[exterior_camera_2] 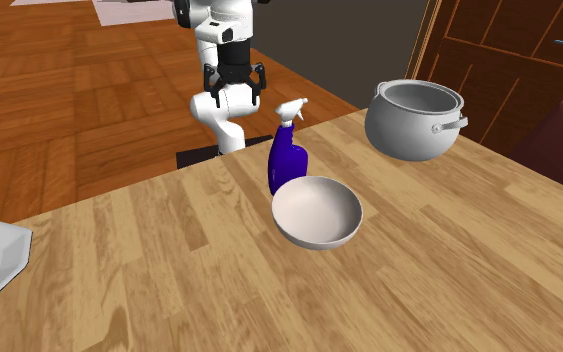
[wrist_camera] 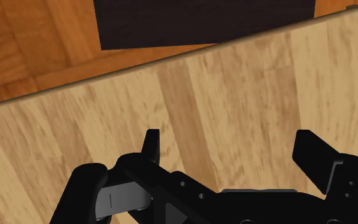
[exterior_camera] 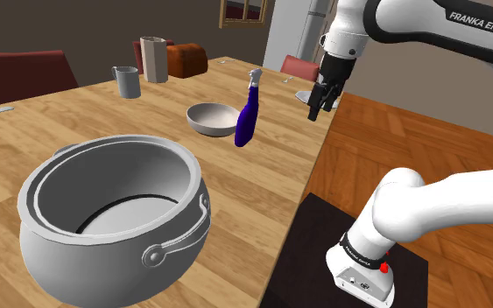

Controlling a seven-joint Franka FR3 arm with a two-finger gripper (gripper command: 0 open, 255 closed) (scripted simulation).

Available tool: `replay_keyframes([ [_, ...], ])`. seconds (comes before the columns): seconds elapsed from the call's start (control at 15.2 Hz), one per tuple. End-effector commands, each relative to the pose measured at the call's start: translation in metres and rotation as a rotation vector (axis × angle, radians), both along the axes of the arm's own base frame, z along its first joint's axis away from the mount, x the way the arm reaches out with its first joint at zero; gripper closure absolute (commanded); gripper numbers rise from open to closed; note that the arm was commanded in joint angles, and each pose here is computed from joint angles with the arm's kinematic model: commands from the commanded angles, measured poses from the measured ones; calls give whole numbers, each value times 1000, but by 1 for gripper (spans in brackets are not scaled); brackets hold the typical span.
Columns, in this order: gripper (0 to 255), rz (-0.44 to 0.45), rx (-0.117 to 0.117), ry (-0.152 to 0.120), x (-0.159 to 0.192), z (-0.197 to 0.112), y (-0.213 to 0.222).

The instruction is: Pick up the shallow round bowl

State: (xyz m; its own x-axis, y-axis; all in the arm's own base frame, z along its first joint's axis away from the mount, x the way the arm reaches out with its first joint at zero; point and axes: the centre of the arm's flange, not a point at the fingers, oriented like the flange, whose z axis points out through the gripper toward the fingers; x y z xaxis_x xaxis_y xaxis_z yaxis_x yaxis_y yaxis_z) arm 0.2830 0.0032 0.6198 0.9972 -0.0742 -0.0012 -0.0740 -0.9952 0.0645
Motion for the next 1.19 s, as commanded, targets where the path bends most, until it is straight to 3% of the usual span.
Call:
replay_keyframes([
  [0.0, 0, 0, 0, 0, 0, 0, 0],
  [1.12, 0, -24, 73, 53, 229, -38, -10],
])
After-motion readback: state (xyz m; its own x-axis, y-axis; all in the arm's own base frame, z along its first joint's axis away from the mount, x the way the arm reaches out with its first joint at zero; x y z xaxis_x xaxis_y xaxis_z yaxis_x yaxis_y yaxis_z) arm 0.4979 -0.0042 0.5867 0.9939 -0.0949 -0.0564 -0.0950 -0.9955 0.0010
